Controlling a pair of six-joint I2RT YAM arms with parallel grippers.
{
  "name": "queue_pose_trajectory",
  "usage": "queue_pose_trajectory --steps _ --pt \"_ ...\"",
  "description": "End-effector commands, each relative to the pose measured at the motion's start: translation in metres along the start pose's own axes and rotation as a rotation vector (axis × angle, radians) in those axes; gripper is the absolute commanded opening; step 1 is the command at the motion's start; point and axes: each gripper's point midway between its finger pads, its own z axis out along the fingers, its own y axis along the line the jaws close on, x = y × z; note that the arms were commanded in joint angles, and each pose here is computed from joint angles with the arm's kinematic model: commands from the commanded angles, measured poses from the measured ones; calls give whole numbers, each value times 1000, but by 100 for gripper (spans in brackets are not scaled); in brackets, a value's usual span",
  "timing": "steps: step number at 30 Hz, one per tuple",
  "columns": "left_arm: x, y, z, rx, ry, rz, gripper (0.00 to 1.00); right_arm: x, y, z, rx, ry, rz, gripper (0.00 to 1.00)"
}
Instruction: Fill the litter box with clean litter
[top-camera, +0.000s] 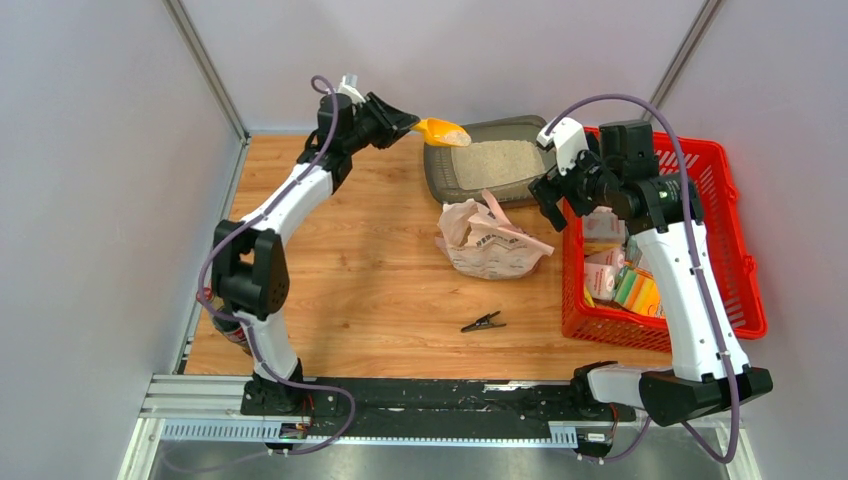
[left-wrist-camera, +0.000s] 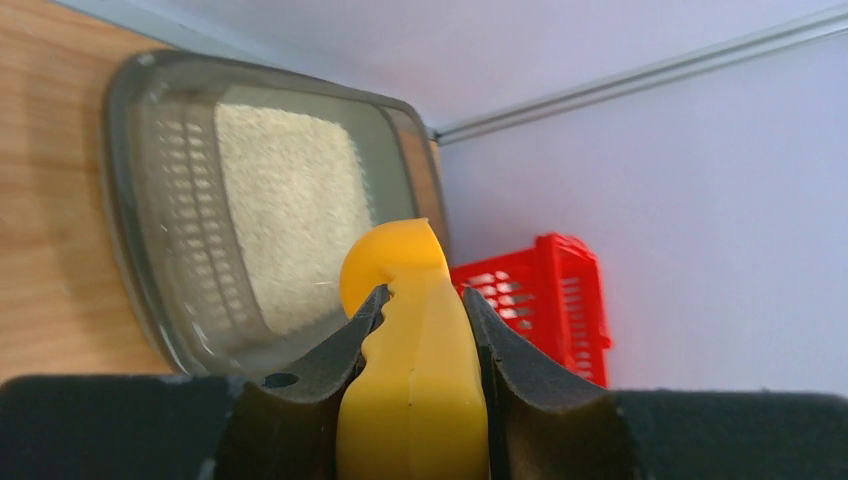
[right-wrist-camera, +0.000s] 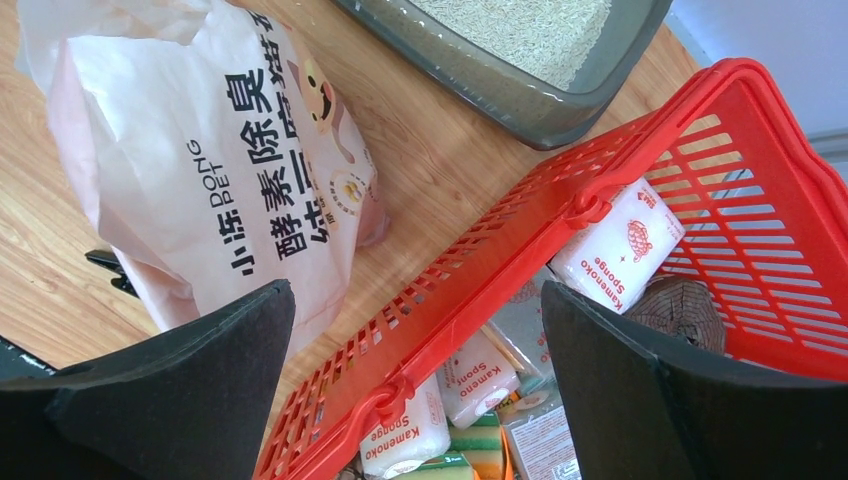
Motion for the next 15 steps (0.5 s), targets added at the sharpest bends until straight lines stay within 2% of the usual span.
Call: queue_pose_trajectory --steps 1,5,11,15 --pt "3 7 40 -8 -20 182 0 -6 -12 -1 56 -25 -17 100" --pt "14 14 69 -33 -13 307 0 -1 -12 -2 68 -13 -17 100" --pt "7 1 82 -50 -40 548 0 3 -11 -4 71 -9 -28 100" --pt "2 -10 79 -44 -39 795 0 2 -11 -5 74 -20 -40 100"
